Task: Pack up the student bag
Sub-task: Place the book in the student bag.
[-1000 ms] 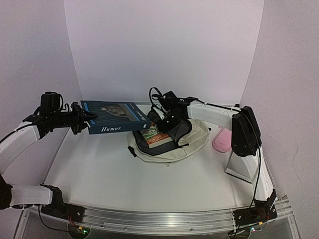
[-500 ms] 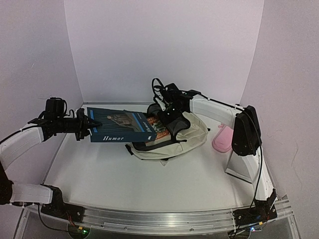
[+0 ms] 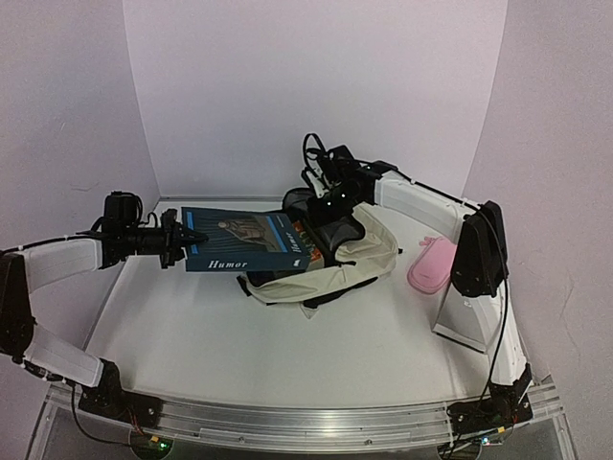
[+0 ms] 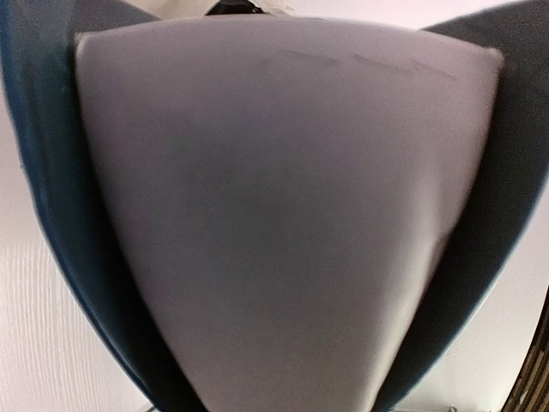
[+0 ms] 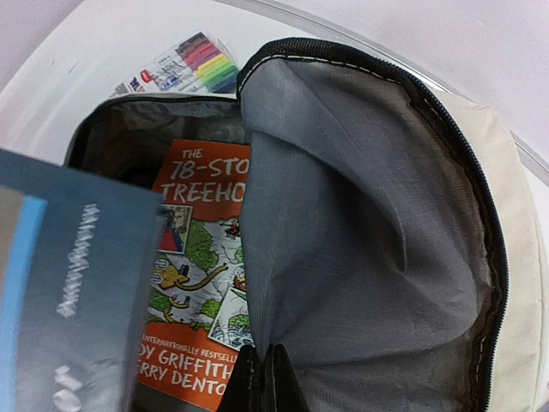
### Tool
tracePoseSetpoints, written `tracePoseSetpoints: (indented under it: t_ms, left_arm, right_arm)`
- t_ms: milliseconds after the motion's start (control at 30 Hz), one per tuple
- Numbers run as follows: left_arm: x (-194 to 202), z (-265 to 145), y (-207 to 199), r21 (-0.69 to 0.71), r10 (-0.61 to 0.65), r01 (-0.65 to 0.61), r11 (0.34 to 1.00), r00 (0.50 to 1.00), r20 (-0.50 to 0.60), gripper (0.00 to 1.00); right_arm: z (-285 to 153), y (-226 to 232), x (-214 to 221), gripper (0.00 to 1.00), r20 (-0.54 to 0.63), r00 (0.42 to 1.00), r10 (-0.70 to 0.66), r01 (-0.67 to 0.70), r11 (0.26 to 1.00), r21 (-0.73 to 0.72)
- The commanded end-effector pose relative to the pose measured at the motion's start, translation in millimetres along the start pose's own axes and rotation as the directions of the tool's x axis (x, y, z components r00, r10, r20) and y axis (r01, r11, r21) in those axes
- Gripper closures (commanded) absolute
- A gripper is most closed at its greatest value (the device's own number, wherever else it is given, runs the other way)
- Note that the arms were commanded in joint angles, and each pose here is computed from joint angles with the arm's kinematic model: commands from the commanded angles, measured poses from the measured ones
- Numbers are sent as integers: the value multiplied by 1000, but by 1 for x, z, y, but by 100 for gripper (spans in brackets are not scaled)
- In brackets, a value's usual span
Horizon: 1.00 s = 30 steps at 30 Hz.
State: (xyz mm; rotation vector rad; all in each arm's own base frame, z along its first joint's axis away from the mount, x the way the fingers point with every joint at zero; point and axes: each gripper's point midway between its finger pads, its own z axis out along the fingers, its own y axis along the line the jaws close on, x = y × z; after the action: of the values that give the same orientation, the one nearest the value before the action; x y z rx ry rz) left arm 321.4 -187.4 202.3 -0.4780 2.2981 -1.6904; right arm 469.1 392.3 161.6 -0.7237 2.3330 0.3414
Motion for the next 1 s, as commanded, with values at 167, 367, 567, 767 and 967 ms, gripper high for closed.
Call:
tracePoseSetpoints:
  t_ms: [167, 367, 567, 767, 967]
  left_arm:
    - [-27, 28, -21, 103, 104, -104, 989, 995, 9, 100]
    - [-29, 48, -28, 128, 128, -125, 984, 991, -22, 100]
    - [-53, 68, -28, 141, 126, -127, 982, 992, 14, 100]
    - [-70, 107, -33, 145, 143, -146, 979, 989, 29, 100]
    - [-72, 152, -32, 158, 128, -131, 979, 991, 29, 100]
  right_arm:
    - [-90, 26, -88, 100, 270, 962, 41, -9, 993, -119]
    - [-99, 30, -94, 100, 288, 957, 32, 9, 990, -139]
    - [-100, 33, -94, 100, 288, 957, 27, 18, 988, -151]
    - [-104, 34, -99, 100, 302, 953, 19, 30, 987, -157]
    - [-100, 37, -98, 100, 300, 954, 13, 40, 985, -169]
